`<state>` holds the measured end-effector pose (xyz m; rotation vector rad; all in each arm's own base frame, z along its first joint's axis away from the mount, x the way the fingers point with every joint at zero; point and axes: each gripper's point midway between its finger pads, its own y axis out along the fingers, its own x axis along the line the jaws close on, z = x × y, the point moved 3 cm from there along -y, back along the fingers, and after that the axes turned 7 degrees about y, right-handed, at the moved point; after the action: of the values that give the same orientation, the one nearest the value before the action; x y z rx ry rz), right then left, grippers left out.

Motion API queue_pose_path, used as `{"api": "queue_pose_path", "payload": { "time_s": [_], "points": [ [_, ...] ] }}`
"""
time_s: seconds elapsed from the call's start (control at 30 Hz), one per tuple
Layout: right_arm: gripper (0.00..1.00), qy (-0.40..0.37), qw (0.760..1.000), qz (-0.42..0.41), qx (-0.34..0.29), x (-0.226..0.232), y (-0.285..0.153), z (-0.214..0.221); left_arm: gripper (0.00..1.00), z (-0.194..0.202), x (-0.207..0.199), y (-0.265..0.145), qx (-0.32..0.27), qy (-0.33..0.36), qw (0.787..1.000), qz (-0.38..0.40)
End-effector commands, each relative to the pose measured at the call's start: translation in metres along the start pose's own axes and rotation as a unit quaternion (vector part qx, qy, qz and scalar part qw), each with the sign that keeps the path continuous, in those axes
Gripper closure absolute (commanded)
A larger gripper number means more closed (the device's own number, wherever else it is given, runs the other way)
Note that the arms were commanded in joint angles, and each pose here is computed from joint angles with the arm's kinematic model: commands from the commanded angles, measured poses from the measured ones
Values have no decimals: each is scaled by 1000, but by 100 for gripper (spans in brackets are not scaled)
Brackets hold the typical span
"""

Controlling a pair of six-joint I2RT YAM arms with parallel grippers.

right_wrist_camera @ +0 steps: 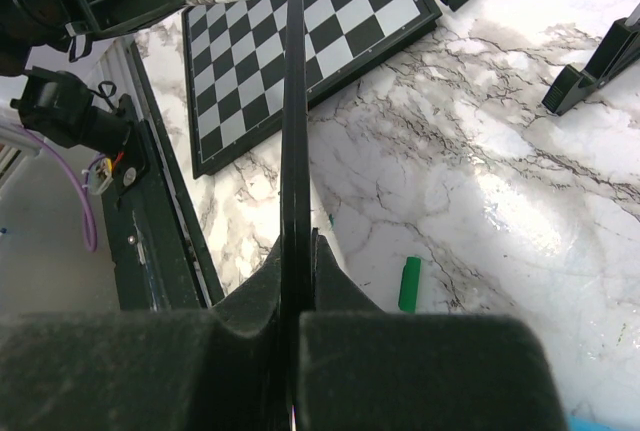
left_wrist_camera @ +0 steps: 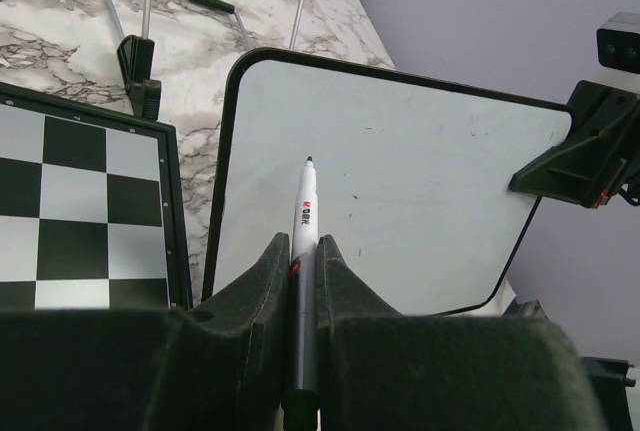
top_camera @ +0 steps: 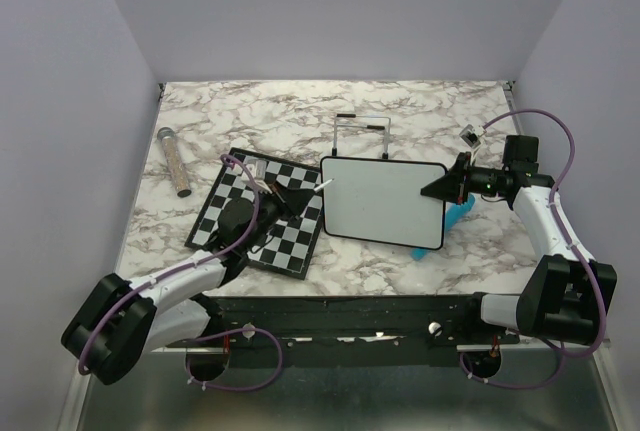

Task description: Write a sentence on the whiteboard

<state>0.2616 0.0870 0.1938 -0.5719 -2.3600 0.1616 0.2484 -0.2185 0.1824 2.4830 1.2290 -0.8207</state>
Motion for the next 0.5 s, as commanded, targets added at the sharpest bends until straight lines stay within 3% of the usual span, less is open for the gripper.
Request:
{"api": "queue_pose_path", "payload": {
  "time_s": [0.0, 0.47],
  "points": [
    [99, -40, 999, 30, 2, -12, 0, -5, 100, -18, -11, 10, -33, 15, 999, 19],
    [99, -36, 999, 31, 4, -14, 1, -4, 100, -9, -8, 17, -18, 16, 1000, 20]
  ]
}}
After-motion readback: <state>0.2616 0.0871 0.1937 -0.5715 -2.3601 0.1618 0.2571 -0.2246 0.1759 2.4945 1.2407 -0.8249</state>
